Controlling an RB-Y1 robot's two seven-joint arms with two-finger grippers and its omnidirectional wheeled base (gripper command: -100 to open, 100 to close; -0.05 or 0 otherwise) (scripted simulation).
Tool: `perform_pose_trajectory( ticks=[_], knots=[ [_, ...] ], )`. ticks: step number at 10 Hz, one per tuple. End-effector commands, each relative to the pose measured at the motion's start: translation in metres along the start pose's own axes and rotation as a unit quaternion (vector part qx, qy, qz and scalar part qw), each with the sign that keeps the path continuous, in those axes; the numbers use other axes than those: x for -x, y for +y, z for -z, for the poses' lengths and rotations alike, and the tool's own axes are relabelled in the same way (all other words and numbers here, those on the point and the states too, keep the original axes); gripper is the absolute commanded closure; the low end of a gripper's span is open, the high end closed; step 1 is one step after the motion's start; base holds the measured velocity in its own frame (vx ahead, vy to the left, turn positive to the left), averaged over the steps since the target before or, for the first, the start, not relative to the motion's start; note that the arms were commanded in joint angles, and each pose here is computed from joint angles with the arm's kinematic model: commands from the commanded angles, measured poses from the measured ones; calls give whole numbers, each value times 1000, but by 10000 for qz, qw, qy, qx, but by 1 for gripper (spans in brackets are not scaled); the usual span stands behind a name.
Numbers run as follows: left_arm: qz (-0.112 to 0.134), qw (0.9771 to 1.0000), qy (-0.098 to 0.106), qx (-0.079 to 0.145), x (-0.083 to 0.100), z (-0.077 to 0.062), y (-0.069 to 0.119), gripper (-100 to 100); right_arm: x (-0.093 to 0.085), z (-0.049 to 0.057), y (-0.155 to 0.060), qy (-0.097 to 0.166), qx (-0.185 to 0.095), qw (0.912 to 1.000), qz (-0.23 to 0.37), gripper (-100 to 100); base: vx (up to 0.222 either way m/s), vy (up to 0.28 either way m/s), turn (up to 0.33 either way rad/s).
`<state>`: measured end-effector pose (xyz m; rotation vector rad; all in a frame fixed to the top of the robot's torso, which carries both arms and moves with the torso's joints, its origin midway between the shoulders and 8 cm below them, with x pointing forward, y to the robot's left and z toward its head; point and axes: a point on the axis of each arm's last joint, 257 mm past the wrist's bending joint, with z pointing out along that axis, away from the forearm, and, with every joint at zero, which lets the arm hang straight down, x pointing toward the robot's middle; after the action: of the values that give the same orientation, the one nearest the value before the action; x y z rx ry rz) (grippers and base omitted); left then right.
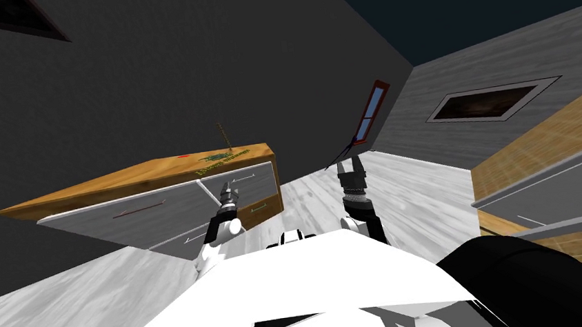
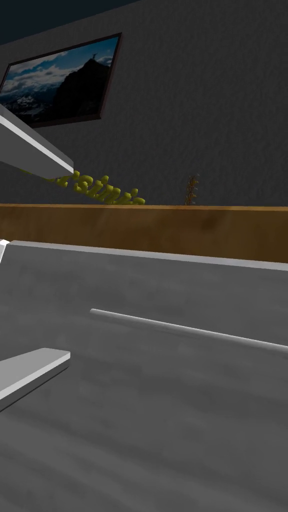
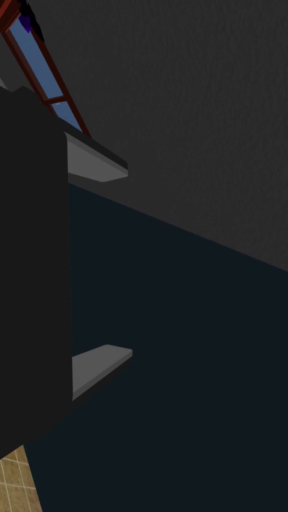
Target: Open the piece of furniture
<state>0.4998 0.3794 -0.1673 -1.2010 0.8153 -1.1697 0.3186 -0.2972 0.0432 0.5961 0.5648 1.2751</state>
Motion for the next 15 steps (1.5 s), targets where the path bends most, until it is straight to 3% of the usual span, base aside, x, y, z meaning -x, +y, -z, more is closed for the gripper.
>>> perform_pose_trajectory(
  ticks=[1, 6, 10, 11, 15],
  knots=[
    [-39, 10000, -21, 0, 5, -1, 4, -100, 0, 0, 0, 0, 0, 10000, 0, 0, 173, 67, -22],
    [429, 9988, -203, 150, -14, 8, 26, -100, 0, 0, 0, 0, 1, 10000, -1, 0, 102, 32, -10],
    [380, 9991, -169, 129, -11, 5, 15, -100, 0, 0, 0, 0, 0, 10000, -1, 0, 57, 9, 15],
    [374, 9990, -179, 136, -12, 8, 21, 100, 0, 0, 0, 0, 1, 10000, -1, 0, -58, -18, -32],
    [387, 9991, -137, 111, -12, 7, 9, 100, 0, 0, 0, -1, 2, 10000, -3, 0, -118, -47, 17]
  ],
)
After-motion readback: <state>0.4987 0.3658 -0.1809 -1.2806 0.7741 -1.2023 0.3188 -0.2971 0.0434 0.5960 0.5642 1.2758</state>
